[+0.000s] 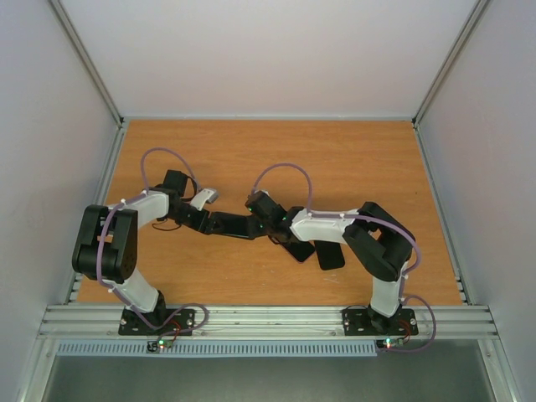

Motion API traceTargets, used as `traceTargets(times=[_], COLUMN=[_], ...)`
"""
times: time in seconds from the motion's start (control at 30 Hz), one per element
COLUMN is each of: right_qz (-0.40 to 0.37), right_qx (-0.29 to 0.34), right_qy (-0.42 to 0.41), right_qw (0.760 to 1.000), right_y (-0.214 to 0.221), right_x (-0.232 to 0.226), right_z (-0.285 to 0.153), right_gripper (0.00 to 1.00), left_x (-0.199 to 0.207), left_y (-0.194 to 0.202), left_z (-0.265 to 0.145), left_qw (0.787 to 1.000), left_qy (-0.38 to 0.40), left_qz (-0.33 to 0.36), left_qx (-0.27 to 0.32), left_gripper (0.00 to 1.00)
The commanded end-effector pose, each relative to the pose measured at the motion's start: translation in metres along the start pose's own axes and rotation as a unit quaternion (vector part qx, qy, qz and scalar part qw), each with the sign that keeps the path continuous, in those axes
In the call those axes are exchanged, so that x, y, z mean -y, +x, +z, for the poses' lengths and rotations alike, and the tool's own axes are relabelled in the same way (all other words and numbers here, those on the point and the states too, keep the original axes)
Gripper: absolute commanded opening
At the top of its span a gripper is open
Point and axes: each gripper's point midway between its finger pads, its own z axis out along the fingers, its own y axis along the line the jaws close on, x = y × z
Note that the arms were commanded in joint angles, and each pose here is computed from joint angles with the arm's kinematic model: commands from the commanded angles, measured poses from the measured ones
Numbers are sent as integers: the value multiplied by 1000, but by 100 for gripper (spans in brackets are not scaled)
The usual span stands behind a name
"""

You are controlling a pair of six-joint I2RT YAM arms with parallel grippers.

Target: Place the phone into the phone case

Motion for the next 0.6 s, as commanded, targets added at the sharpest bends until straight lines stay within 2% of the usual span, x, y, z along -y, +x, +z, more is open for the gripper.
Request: traceTargets(times=[0.0, 0.57], right_qz=[0, 7], right_qx=[-52, -80], right_qy=[41, 56], right_qw=[998, 995], right_y=[44, 77], right_x=[26, 43], right_z=[8, 12], right_gripper=[1, 1], left_x=[8, 8], left_y=[0, -1], left_z=[3, 3], left_qw=[1000, 1000], left_qy=[21, 21], left_qz=[9, 9], left_qx=[1, 1], left_gripper=[72, 72])
